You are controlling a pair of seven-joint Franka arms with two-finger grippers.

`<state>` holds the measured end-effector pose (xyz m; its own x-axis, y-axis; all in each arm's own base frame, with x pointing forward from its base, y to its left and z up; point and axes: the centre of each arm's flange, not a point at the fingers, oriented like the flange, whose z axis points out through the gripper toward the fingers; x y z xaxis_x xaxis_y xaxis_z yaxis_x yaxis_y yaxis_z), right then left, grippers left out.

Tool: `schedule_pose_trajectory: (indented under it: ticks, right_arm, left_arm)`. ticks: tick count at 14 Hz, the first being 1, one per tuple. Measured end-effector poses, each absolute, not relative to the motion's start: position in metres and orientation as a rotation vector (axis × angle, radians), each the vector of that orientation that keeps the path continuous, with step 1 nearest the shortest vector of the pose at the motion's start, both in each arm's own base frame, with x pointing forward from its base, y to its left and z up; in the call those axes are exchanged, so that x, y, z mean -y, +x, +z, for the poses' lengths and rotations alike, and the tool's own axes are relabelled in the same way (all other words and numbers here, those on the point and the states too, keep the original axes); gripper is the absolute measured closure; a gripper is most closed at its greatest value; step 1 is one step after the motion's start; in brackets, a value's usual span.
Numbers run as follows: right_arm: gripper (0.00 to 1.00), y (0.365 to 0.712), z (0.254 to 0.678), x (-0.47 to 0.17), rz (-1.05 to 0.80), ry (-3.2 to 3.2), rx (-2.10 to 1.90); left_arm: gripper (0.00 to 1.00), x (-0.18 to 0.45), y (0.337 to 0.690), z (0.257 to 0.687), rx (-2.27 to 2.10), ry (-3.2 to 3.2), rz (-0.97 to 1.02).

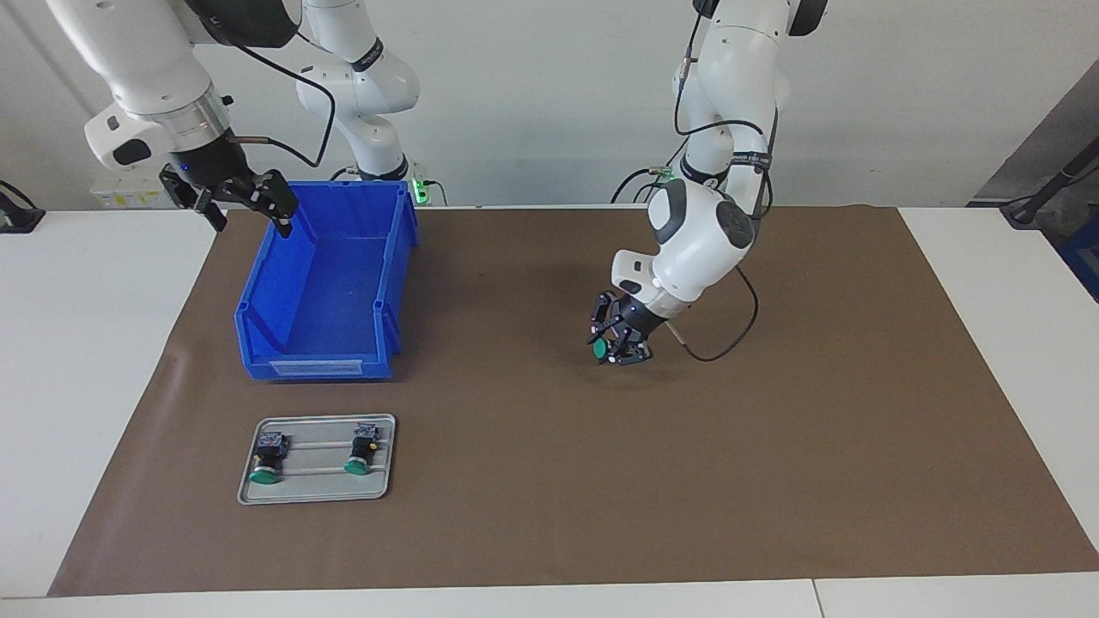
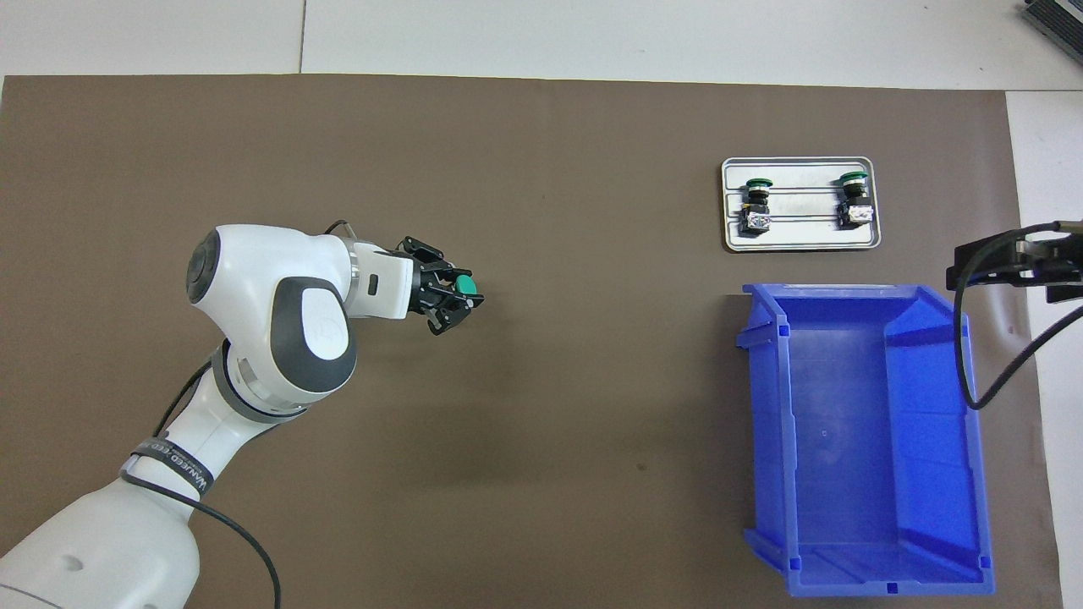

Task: Place and press button with both arms

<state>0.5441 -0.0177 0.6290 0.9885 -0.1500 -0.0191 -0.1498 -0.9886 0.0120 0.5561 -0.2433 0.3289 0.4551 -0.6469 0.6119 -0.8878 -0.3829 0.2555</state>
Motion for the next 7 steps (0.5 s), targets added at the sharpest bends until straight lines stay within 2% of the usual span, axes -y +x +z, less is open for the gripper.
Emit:
schedule_pose_trajectory:
  ticks: [7]
  right_arm:
    - [0.00, 0.544, 0.629, 0.018, -0.031, 3.122, 0.235]
  left_arm:
    - [0.60, 0.202, 0.517, 0.301, 1.100, 1.990, 0.932]
